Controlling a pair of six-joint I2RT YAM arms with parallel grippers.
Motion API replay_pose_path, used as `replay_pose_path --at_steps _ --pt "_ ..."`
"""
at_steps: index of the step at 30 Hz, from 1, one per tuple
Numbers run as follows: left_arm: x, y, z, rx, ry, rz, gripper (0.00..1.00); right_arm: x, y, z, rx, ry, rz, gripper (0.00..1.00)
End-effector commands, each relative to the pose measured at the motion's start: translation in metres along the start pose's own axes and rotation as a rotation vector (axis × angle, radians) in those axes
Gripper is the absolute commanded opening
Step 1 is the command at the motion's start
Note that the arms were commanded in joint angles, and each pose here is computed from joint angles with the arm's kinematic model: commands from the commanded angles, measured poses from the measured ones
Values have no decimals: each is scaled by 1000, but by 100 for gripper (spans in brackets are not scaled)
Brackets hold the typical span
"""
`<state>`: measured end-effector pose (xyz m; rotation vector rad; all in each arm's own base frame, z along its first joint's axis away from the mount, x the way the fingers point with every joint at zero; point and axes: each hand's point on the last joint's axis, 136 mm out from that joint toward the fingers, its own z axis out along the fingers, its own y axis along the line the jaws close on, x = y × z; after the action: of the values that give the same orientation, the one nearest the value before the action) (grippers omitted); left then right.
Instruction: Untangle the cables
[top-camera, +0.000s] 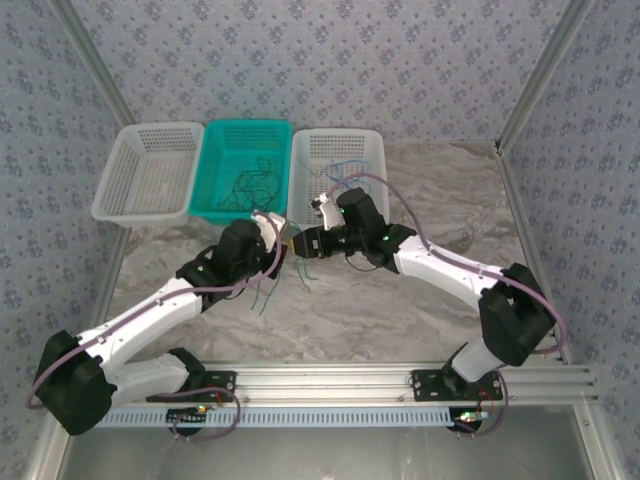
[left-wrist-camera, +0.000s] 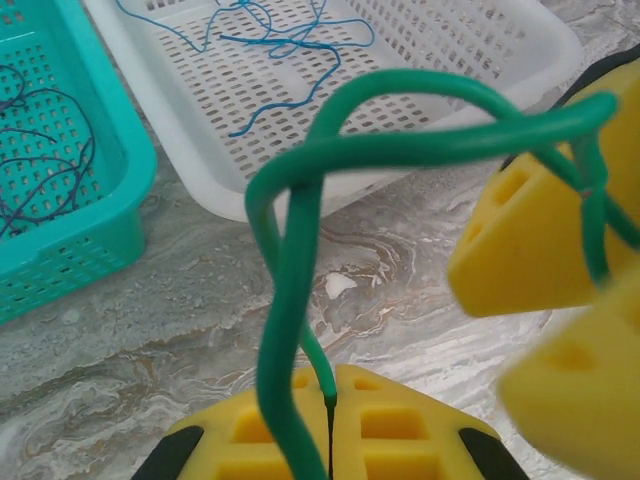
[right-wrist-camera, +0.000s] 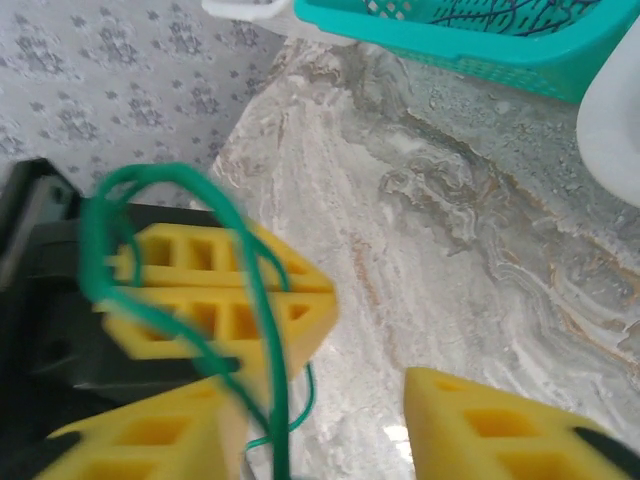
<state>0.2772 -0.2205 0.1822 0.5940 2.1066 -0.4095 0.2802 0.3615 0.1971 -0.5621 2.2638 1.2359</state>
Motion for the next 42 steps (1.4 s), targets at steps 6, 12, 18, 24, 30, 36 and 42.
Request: replay_pose_path --at_steps 6,12,18,24,30,36,42 --pt "-19 22 -11 -119 -85 -45 30 -22 1 6 -155 -1 64 0" --pt "-30 48 -34 -98 -186 -373 67 -27 -7 -8 -144 -43 71 0" --pt "-35 40 -51 168 -291 -863 69 -42 -14 -26 -149 -105 104 0" --pt "-15 33 -29 350 -278 -1273 69 -58 -8 -40 -202 -142 75 0" --pt "-28 18 -18 415 -213 -1118 67 -58 -10 -39 -227 -117 107 0" --pt "-24 31 -22 179 -174 -656 60 -52 -1 -35 -267 -72 105 0" --pt "-65 21 -32 236 -280 -427 58 -47 12 -29 -292 -16 85 0"
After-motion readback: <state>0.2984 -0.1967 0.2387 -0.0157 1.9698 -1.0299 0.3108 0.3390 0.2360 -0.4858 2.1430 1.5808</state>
